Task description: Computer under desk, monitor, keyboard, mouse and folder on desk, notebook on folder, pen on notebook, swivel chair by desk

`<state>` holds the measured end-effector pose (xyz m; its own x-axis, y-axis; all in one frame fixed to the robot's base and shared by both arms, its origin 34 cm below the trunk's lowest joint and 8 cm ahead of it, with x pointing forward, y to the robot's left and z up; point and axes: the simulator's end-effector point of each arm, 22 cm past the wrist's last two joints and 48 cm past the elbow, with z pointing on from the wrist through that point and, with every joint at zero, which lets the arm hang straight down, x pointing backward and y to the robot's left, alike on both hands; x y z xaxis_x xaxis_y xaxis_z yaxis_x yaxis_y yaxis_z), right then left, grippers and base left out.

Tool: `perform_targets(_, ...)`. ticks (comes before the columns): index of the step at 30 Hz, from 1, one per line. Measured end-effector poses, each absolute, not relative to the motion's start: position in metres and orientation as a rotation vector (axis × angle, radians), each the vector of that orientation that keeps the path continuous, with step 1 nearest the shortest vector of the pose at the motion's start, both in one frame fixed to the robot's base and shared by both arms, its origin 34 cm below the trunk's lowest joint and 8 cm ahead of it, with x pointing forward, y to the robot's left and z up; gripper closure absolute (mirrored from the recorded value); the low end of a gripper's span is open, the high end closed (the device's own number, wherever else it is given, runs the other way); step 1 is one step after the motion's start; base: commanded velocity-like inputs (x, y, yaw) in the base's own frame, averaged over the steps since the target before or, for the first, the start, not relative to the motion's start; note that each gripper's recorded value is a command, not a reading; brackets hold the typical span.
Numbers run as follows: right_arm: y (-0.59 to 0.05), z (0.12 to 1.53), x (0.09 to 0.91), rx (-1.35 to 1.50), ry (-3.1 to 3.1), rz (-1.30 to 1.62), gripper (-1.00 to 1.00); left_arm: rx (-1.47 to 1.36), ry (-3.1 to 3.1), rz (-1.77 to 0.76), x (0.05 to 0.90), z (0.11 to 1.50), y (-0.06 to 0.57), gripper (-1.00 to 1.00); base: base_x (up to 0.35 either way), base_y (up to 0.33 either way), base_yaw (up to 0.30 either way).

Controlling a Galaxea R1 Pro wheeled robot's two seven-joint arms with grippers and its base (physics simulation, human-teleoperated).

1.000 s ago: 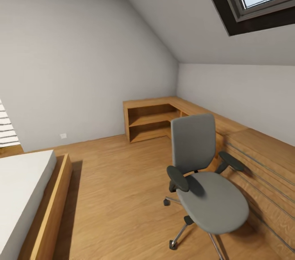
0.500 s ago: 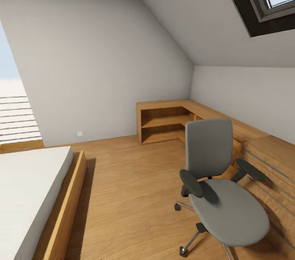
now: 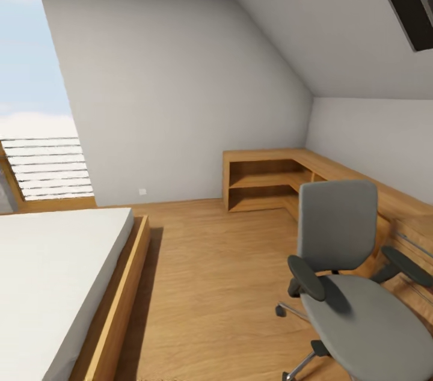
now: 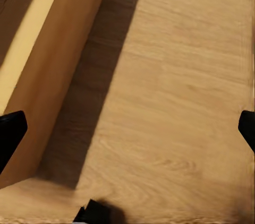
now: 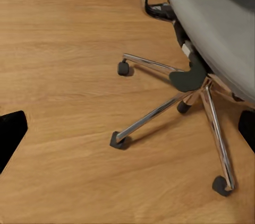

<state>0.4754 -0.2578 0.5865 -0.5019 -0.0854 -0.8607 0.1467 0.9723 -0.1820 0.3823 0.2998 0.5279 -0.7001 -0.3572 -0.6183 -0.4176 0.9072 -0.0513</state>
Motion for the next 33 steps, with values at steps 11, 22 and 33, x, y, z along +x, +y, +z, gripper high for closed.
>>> perform_targets(11, -0.232, 0.595, 0.491, 0.038, 2.048, -0.188, -1.00, -0.532, 2.503, -0.004, 0.429, 0.544, 0.264, -1.00, 0.000, 0.000, 0.189)
perform_targets(22, -0.227, 0.598, 0.496, 0.042, 2.035, -0.167, -1.00, -0.384, 2.439, -0.004, 0.428, 0.542, 0.238, -1.00, 0.079, 0.000, 0.014)
perform_targets(33, -0.233, 0.597, 0.494, 0.040, 2.042, -0.178, -1.00, -0.345, 2.483, 0.006, 0.406, 0.528, 0.235, -1.00, 0.311, 0.000, 0.001)
